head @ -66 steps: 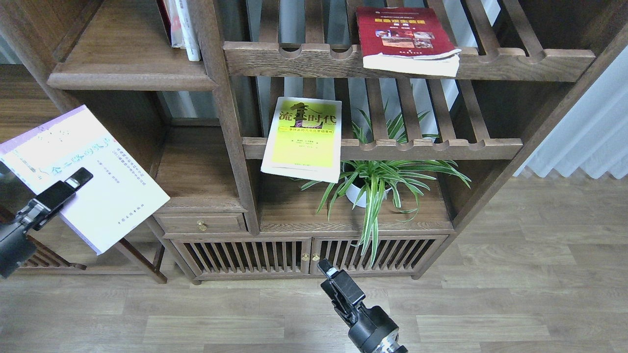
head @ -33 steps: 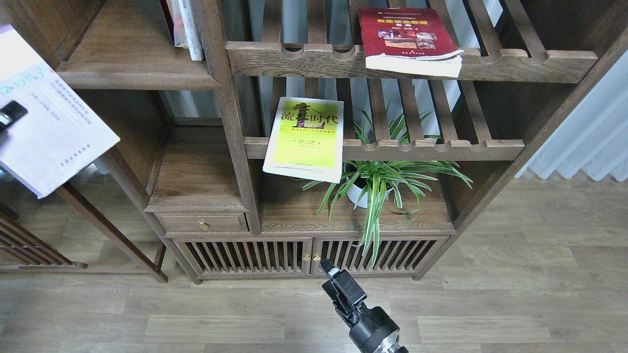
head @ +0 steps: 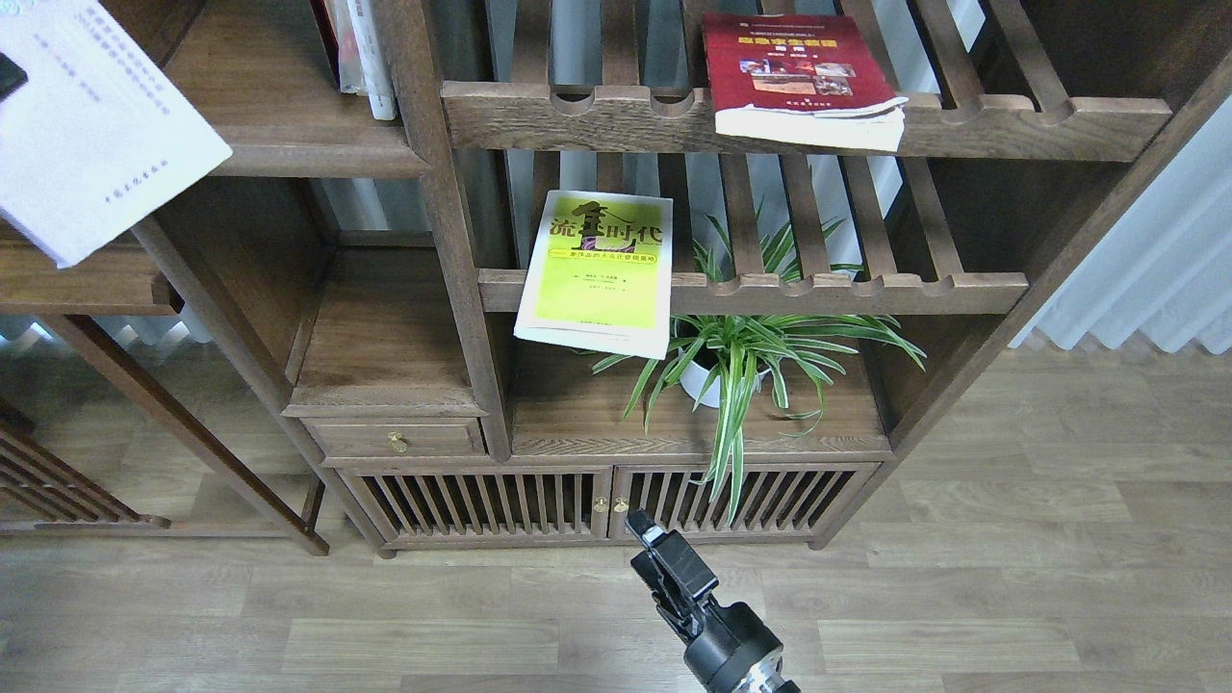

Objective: Organize books on shelf

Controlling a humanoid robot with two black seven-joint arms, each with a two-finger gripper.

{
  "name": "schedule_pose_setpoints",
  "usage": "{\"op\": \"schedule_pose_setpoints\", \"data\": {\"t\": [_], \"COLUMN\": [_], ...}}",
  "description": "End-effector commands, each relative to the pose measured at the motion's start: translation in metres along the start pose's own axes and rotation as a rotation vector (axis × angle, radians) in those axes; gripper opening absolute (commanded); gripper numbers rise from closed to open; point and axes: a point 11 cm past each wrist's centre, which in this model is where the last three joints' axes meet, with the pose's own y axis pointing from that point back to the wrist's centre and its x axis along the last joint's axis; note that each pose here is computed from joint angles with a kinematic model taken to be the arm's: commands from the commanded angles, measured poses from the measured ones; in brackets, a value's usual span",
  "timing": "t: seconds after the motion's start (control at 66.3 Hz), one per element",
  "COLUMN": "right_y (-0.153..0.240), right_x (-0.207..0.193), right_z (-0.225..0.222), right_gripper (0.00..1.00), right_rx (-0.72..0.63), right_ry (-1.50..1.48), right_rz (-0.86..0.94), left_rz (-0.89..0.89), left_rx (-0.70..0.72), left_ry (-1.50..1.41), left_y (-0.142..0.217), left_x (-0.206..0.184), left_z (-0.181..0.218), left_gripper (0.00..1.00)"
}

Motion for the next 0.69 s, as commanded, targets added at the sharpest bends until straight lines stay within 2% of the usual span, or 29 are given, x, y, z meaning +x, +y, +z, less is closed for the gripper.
{"op": "schedule_pose_setpoints", "data": {"t": [0.0, 0.256, 0.679], "right_y": [0.000, 0.001, 0.002], "right_x": [0.000, 0.001, 0.002], "right_z": [0.000, 0.002, 0.002], "right_gripper": [0.99, 0.99, 0.99], "right_rx": [0.000, -0.004, -0.003], "right_ry": [-0.001, -0.001, -0.005], "right_rz": [0.001, 0.002, 0.006], "left_rz": [0.003, -0.039, -0.067], "left_rx": [-0.017, -0.032, 0.000], "left_ry": [-0.048, -0.066, -0.157], "left_y": [-0.015, -0.056, -0.092], "left_x": [-0.003, -0.018, -0.041], "left_z": [0.013, 0.021, 0.030], "left_gripper": [0.06, 0.06, 0.05]}}
